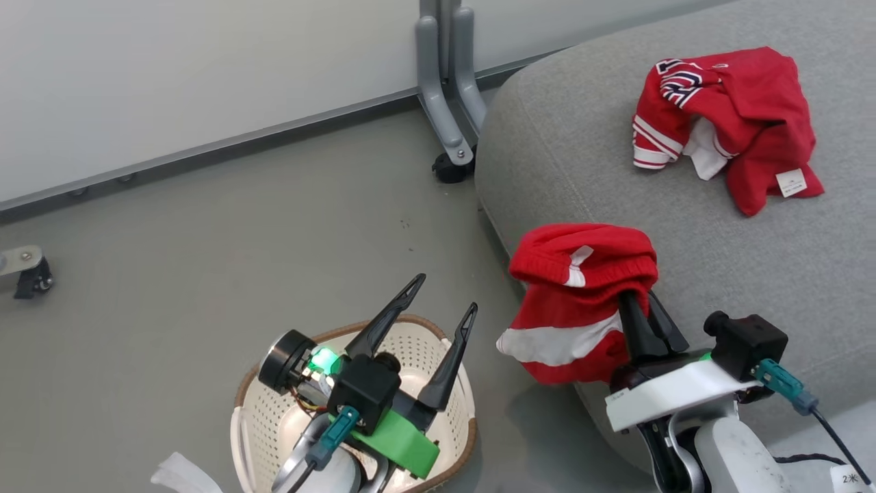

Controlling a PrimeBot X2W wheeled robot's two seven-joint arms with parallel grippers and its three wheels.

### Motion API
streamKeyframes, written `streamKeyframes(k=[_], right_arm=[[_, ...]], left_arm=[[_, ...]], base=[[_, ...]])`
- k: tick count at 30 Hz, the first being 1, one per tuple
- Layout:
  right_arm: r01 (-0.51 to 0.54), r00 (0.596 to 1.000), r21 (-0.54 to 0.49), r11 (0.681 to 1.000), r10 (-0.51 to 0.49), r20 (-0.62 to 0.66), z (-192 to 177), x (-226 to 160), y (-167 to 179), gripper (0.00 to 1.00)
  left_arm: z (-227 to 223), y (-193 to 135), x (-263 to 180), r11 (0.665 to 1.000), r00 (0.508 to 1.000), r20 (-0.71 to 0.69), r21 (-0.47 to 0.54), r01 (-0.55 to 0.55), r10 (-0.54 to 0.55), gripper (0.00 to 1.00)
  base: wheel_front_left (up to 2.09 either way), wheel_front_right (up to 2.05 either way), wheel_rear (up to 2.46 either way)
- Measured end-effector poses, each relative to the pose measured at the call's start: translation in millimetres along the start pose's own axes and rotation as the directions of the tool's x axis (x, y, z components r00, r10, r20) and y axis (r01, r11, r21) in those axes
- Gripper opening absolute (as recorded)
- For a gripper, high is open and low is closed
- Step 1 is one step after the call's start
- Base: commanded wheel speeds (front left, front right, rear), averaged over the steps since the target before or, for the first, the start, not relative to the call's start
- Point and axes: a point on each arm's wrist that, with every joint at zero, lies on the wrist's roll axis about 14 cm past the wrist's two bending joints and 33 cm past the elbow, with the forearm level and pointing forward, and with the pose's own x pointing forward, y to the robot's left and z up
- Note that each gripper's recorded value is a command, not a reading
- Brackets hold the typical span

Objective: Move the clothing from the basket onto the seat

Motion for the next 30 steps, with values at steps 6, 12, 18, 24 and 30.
streamKeyframes(k=[6, 12, 18, 24, 30], right_arm=[[0.118, 0.993, -0.042, 0.992, -0.116, 0.035, 16, -25, -38, 0.00], [0.225, 0.973, -0.079, 0.971, -0.219, 0.074, 34, -53, -66, 0.00], [0.349, 0.934, -0.105, 0.931, -0.335, 0.125, 53, -79, -96, 0.00], [0.380, 0.913, -0.062, 0.923, -0.364, 0.186, 74, -76, -104, 0.00], [0.354, 0.895, -0.122, 0.927, -0.299, 0.331, 137, -49, -121, 0.00]], left_arm=[[-9, -18, 15, 0.997, 0.997, -0.010, -0.018, 0.079, -0.079, 1.00], [-17, -39, 28, 0.986, 0.987, -0.013, -0.033, 0.163, -0.163, 1.00], [-24, -60, 43, 0.964, 0.966, -0.006, -0.054, 0.259, -0.260, 1.00], [-40, -64, 46, 0.956, 0.958, -0.027, -0.085, 0.282, -0.285, 1.00], [-58, -61, 47, 0.950, 0.952, -0.054, -0.101, 0.294, -0.300, 1.00]], base=[[0.00, 0.00, 0.00], [0.00, 0.00, 0.00], [0.00, 0.00, 0.00], [0.00, 0.00, 0.00], [0.00, 0.00, 0.00]])
